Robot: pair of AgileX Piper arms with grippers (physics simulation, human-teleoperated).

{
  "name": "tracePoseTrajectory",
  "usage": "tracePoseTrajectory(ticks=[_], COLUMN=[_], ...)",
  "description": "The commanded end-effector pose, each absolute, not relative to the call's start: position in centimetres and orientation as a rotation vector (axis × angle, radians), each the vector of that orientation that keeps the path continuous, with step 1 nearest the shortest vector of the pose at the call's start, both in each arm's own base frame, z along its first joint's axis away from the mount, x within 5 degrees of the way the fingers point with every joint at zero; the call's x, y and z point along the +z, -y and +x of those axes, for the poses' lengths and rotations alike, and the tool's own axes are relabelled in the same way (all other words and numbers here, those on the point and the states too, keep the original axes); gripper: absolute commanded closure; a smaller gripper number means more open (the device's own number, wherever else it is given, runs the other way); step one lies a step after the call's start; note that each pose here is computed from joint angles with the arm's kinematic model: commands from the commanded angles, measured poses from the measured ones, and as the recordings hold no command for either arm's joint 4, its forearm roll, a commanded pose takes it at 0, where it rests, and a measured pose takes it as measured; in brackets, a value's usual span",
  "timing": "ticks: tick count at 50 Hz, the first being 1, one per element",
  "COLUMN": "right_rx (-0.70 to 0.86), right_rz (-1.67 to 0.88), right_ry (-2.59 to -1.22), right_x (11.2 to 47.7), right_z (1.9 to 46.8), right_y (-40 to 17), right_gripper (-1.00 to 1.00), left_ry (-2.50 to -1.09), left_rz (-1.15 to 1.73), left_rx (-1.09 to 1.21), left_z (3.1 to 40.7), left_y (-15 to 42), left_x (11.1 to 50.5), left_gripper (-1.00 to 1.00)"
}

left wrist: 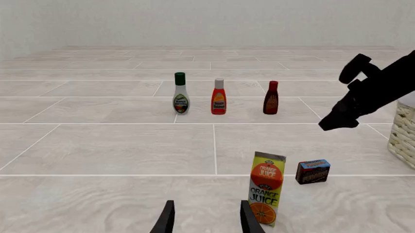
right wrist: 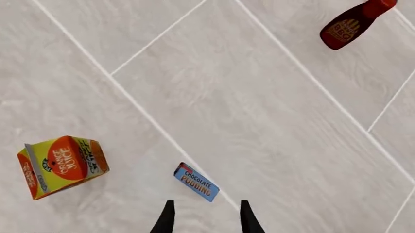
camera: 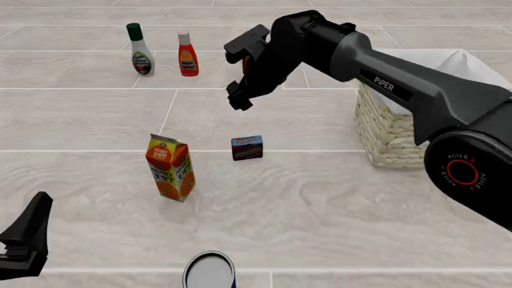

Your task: Pick the chocolate pudding and place it in the basket.

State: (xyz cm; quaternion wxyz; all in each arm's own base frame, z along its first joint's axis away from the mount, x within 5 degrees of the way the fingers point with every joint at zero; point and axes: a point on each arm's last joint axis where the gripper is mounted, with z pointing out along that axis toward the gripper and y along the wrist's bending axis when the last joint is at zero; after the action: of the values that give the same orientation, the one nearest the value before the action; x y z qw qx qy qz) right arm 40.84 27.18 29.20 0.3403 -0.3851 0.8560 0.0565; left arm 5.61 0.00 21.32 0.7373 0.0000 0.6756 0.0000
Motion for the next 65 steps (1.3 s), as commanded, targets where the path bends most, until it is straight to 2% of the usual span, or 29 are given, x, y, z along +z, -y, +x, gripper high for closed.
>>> tracePoseTrajectory(ticks=[1, 47, 65], right_rx=[0.123, 0.084, 0.047], right_rz=[-1.045, -1.279, -1.35], right_ry=[-2.197, -2.02, -1.954], right_x=[29.5, 29.4, 29.0], right_z=[41.3, 38.2, 38.3], right_y=[-27.1, -29.3, -29.3], right_gripper=[-1.0, -1.0, -1.0], left_ry=[-1.484, -1.484, -1.484], left_rz=[0.0, 0.0, 0.0], left_rx=[0.0, 0.0, 0.0], left_z=[5.6, 5.6, 5.6], left_y=[0.0, 0.0, 0.0], left_x=[21.3, 21.3, 21.3], left_gripper=[-1.0, -1.0, -1.0])
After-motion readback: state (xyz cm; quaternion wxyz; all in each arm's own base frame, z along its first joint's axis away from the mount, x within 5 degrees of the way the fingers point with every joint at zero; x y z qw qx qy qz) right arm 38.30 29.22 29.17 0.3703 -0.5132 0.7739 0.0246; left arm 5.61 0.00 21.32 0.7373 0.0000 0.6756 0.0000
